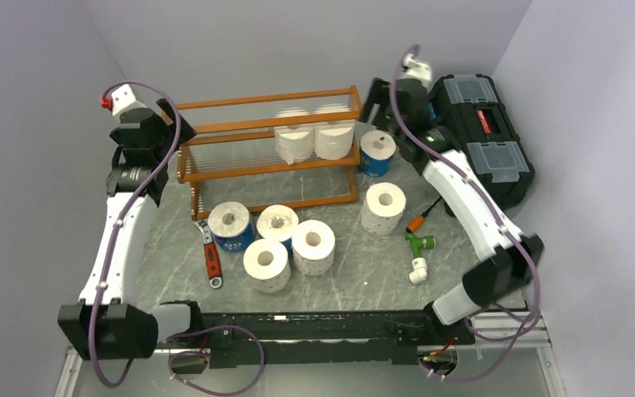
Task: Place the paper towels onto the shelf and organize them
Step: Move the shelf to the center of the board, then pick up the paper towel from the center of the board.
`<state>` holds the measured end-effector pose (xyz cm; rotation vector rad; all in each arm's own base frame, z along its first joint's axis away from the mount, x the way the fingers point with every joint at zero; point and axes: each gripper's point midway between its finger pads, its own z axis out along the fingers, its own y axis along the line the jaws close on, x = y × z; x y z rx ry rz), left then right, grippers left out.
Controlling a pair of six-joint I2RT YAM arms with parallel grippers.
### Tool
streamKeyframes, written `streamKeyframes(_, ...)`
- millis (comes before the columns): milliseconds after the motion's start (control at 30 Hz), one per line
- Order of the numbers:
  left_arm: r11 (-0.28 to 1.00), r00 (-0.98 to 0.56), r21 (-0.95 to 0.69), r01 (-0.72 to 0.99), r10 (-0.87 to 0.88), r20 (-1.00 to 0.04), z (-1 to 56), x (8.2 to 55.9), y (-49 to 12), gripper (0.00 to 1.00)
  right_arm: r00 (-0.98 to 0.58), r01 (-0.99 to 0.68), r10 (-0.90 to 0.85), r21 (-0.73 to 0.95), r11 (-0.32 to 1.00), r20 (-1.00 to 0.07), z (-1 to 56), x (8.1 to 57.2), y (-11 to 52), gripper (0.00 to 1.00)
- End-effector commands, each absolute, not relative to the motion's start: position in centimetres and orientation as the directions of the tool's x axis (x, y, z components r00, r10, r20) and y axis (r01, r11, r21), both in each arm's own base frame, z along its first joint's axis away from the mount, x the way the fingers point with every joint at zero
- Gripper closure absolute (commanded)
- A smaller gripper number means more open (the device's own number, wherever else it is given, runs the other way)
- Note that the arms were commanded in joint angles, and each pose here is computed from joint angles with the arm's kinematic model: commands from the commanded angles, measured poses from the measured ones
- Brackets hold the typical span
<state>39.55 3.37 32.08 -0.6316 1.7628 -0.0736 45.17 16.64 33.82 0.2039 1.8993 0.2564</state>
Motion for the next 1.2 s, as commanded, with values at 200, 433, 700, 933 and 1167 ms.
streamKeyframes(200, 0.823, 0.074, -0.456, -0.34, -0.459, -0.885, 41.0, 31.6, 4.1, 0.01, -0.243, 0.328, 0.625, 0.544, 0.772, -0.742, 29.3, 41.1, 4.0, 0.17)
streamKeyframes(433, 0.903, -0.17, -0.376, -0.206, -0.411, -0.895, 36.3, 27.8, -1.9, 0.01, -0.288, 0.401, 0.669, 0.548, 0.734, -0.685, 24.9, 41.4, 3.4, 0.17)
streamKeyframes(700, 0.943, -0.316, -0.333, 0.01, -0.313, -0.895, 28.9, 22.2, -4.9, 0.01, -0.357, 0.402, 0.625, 0.49, 0.774, -0.694, 21.8, 42.3, 4.2, 0.19)
streamKeyframes(933, 0.915, -0.362, -0.392, 0.093, -0.335, -0.87, 25.5, 21.1, -6.9, 0.01, -0.449, 0.349, 0.444, 0.305, 0.886, -0.775, 20.7, 45.9, 7.0, 0.19)
streamKeyframes(1167, 0.907, -0.392, -0.407, 0.106, -0.339, -0.855, 23.9, 21.3, -7.6, 0.01, -0.463, 0.355, 0.452, 0.308, 0.883, -0.762, 19.2, 46.4, 7.1, 0.19)
